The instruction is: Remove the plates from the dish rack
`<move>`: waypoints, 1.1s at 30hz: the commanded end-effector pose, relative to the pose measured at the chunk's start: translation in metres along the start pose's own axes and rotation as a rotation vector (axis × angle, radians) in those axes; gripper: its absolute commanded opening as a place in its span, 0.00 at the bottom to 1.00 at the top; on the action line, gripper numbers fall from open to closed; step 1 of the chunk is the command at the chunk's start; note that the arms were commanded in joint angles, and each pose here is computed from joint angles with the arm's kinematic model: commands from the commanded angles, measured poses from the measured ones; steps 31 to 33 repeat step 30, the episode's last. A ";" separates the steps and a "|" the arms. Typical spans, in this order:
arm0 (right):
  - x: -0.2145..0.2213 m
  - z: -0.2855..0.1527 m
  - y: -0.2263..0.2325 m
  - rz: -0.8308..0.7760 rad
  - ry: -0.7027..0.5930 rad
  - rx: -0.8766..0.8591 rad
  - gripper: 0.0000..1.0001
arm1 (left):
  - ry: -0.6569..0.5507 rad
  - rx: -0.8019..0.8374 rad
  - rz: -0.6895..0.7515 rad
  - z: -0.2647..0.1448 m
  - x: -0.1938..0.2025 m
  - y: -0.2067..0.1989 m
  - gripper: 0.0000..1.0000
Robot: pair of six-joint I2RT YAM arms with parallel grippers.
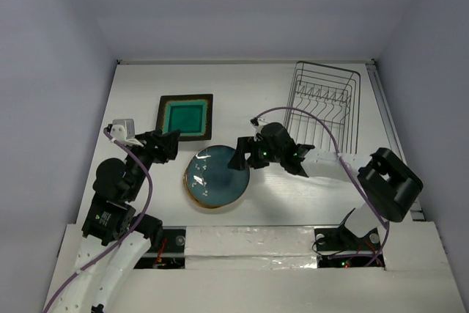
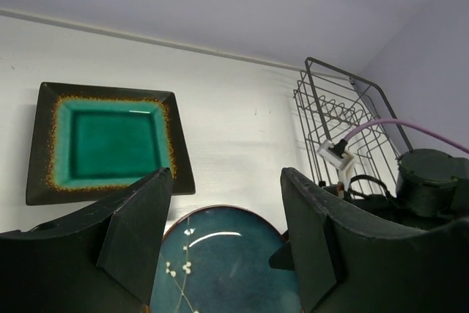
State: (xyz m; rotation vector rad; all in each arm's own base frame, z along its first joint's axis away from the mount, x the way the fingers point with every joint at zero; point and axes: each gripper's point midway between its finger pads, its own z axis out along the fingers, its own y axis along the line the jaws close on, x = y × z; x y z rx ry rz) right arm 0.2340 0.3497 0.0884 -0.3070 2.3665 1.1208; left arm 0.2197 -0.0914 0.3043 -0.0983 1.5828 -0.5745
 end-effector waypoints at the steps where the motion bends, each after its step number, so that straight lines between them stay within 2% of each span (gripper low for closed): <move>1: -0.039 -0.016 0.023 -0.096 -0.141 0.013 0.95 | -0.032 0.030 -0.016 0.002 -0.012 -0.009 0.58; 3: -0.042 -0.025 0.024 -0.118 -0.148 0.062 1.00 | -0.031 0.033 -0.017 0.002 -0.011 -0.010 0.60; 9: -0.077 -0.059 0.034 -0.197 -0.249 0.199 1.00 | -0.031 0.037 -0.017 -0.001 -0.019 -0.013 0.66; 13: -0.114 -0.110 0.060 -0.250 -0.413 0.213 0.95 | -0.058 0.043 -0.018 -0.005 -0.035 -0.019 0.68; 15: -0.134 -0.162 0.087 -0.271 -0.558 0.161 0.87 | -0.095 0.062 -0.008 -0.011 -0.052 -0.027 0.70; 16: -0.144 -0.184 0.088 -0.275 -0.633 0.181 0.64 | -0.107 0.072 -0.003 -0.013 -0.058 -0.030 0.71; 17: -0.153 -0.229 0.101 -0.268 -0.744 0.146 0.45 | -0.140 0.088 0.001 -0.019 -0.073 -0.036 0.72; 19: -0.163 -0.280 0.097 -0.247 -0.886 0.195 0.07 | -0.177 0.096 0.013 -0.025 -0.089 -0.041 0.75; 20: -0.163 -0.302 0.095 -0.235 -0.937 0.208 0.00 | -0.208 0.106 0.015 -0.031 -0.102 -0.046 0.78; 21: -0.161 -0.341 0.097 -0.215 -1.027 0.189 0.00 | -0.221 0.104 0.018 -0.033 -0.107 -0.046 0.79; 23: -0.158 -0.371 0.079 -0.172 -1.118 0.254 0.01 | -0.230 0.100 0.026 -0.034 -0.111 -0.046 0.81; 24: -0.153 -0.388 0.074 -0.149 -1.163 0.248 0.11 | -0.228 0.094 0.026 -0.033 -0.109 -0.045 0.81; 25: -0.151 -0.392 0.068 -0.130 -1.184 0.264 0.37 | -0.226 0.081 0.022 -0.031 -0.108 -0.042 0.81; 29: -0.137 -0.358 0.039 -0.090 -1.129 0.324 0.87 | -0.170 0.064 0.001 -0.022 -0.081 -0.033 0.82; 33: -0.136 -0.351 0.034 -0.079 -1.116 0.343 0.89 | -0.161 0.061 -0.004 -0.020 -0.078 -0.032 0.83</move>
